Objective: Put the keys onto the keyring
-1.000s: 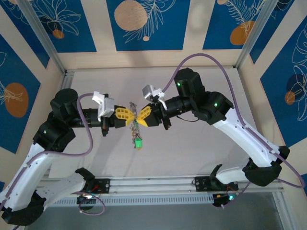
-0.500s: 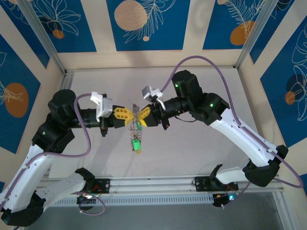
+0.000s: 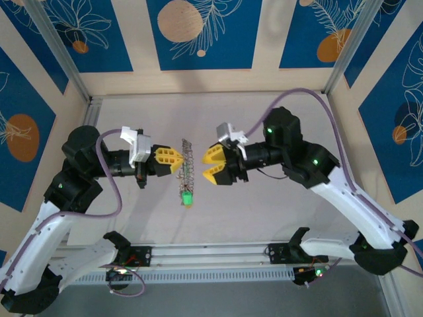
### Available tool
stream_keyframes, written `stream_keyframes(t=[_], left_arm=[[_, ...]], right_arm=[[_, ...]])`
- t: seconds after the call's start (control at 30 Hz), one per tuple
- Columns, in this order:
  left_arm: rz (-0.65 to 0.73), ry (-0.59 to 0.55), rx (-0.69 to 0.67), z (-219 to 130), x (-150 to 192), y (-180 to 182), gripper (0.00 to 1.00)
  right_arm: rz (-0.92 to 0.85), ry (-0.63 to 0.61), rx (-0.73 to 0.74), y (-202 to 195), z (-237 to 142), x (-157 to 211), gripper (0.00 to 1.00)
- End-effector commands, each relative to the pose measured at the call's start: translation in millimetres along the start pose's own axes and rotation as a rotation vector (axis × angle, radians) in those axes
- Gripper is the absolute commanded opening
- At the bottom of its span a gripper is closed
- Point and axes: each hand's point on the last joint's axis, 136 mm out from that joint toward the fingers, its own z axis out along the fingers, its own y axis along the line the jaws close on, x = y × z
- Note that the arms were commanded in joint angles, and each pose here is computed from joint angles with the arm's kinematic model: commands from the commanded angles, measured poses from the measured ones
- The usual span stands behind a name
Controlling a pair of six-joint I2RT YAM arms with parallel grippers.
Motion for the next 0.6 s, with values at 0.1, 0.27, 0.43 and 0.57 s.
stream_keyframes(t=[0.1, 0.27, 0.43, 0.57], left_arm=[[0.026, -0.143, 0.086, -2, -25, -16, 0.00], [0.016, -0.173, 0.117, -3, -28, -19, 0.00], [0.015, -0.188, 0.136, -3, -30, -22, 0.00], [0.012, -0.198, 0.144, -2, -30, -22, 0.00]], right_arm=[[-0.118, -0.097, -0.056, 15, 11, -31, 0.45], [-0.117, -0.107, -0.059, 9, 20, -39, 0.44], [-0.108, -0.101, -0.049, 4, 24, -39, 0.40], [-0.108, -0.102, -0.053, 5, 25, -38, 0.34]])
